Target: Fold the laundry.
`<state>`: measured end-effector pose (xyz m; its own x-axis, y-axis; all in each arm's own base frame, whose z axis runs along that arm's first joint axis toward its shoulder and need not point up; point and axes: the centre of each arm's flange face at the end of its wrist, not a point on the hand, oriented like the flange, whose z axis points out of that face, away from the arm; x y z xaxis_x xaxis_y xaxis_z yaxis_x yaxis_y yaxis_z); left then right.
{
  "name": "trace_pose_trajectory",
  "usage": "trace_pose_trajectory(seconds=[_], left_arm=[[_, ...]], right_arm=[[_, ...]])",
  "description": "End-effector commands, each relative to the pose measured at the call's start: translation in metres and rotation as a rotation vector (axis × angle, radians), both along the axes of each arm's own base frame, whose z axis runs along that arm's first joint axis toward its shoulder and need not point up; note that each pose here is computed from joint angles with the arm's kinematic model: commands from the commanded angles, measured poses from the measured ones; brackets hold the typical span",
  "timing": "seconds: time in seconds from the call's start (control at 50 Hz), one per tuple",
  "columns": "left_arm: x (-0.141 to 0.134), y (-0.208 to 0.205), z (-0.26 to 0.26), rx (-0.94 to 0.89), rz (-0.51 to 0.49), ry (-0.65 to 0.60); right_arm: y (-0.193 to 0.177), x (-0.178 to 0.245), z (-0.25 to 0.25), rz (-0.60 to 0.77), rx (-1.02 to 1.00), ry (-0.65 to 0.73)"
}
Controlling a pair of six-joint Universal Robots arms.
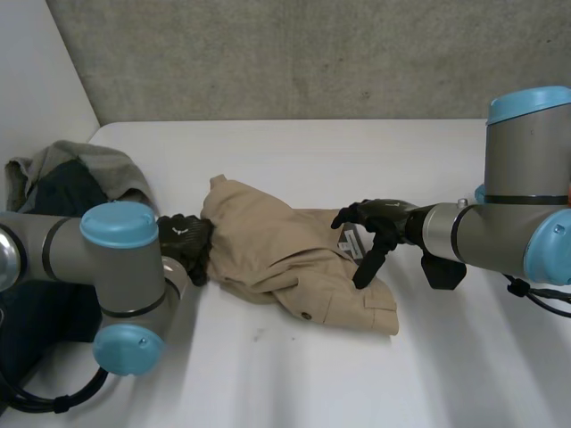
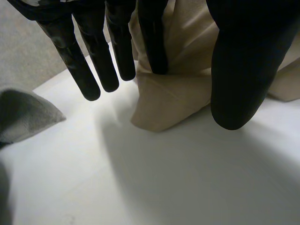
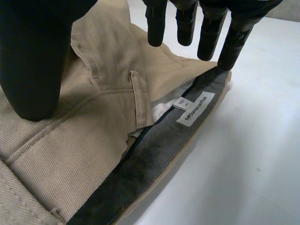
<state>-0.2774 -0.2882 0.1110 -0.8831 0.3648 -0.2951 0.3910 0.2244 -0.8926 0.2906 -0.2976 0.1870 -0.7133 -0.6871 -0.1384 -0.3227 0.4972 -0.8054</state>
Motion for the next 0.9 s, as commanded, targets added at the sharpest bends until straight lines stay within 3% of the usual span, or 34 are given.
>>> trace_pose_trajectory(seconds=[0.02,0.54,0.68,0.9], left_arm=[[0.0,-0.01,-0.002,-0.076,-0.019,-0.064],[-0.006,-0.019,0.008,-0.127,-0.03,-0.067],[0.002,-0.003,0.085,-0.257,-0.042,-0.056],[0.017,0.035,0.183,-0.453,-0.036,0.037]], right_arm=[[0.001,0.0,-0.002,0.003,0.007,-0.002],[0.003,-0.005,-0.004,-0.006,0.021,0.003],[0.001,-0.006,0.016,0.003,-0.032,-0.007],[0.025,-0.006,0.035,0.185,0.064,0.092]])
